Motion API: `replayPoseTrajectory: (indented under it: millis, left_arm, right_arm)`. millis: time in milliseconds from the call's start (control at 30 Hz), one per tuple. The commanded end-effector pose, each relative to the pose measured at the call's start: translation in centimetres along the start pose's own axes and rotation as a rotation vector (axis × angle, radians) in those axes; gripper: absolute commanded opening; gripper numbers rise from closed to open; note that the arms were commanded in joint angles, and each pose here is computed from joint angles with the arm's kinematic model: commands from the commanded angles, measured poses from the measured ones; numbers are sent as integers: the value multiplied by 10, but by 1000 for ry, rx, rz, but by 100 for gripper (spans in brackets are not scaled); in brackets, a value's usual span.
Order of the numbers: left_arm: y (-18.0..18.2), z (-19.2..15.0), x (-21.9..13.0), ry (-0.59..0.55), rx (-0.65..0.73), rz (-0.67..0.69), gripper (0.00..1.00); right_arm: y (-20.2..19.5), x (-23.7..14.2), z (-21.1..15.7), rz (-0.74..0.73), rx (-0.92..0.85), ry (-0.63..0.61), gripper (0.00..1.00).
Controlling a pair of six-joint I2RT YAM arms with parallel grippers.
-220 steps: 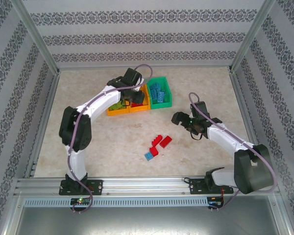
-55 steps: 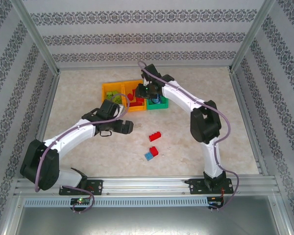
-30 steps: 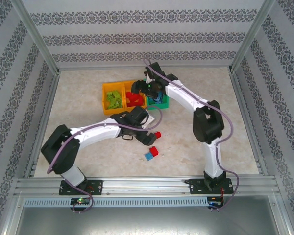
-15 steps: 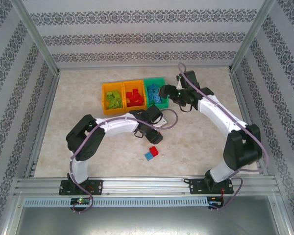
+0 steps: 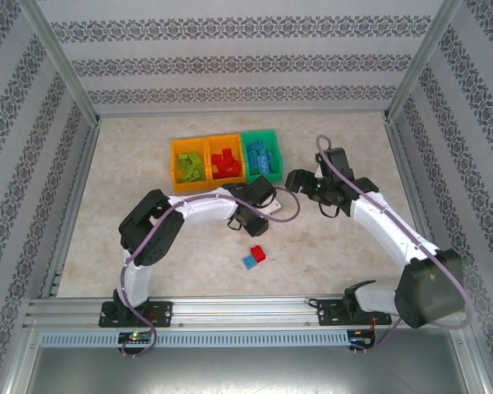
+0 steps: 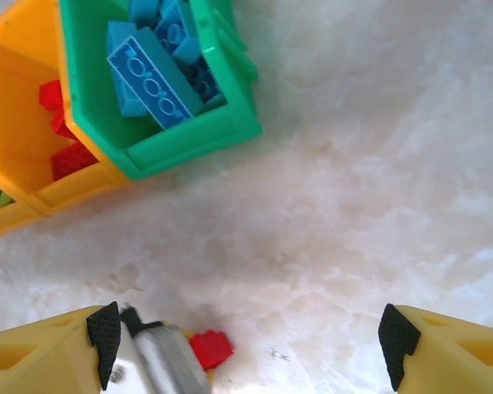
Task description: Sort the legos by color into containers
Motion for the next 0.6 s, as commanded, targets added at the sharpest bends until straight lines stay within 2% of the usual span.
replayPoseTrajectory:
  millis: [0, 133, 233, 400, 567]
  left_arm:
    - [26, 15, -50, -91, -86, 98, 18]
    - [66, 19, -90, -181, -190, 173, 19]
    - [100, 22, -108, -208, -255, 212, 19]
    - [160, 15, -102, -195, -399, 230, 18]
    - [203, 8, -84, -173, -518, 238, 18]
  right_arm:
    - [-15, -8, -18, -53, -33, -26, 85]
    - [-28, -8, -39, -54, -60, -18, 84]
    - [-32, -4, -58, -68, -114, 15, 84]
    - [-22, 6, -91, -70, -214, 77, 84]
    - [-1, 11, -122, -85, -345, 160, 84]
Point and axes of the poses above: each hand's point on the last joint's axis, 136 mm out from that joint toward the fingers, its own x axis out along the fingers, its own y axis along the line the jaws close on, z = x × y, the point moved 9 cm from there along -x, back along the fingers, and after that the axes turned 12 degrees about x, right-handed, at the moved point
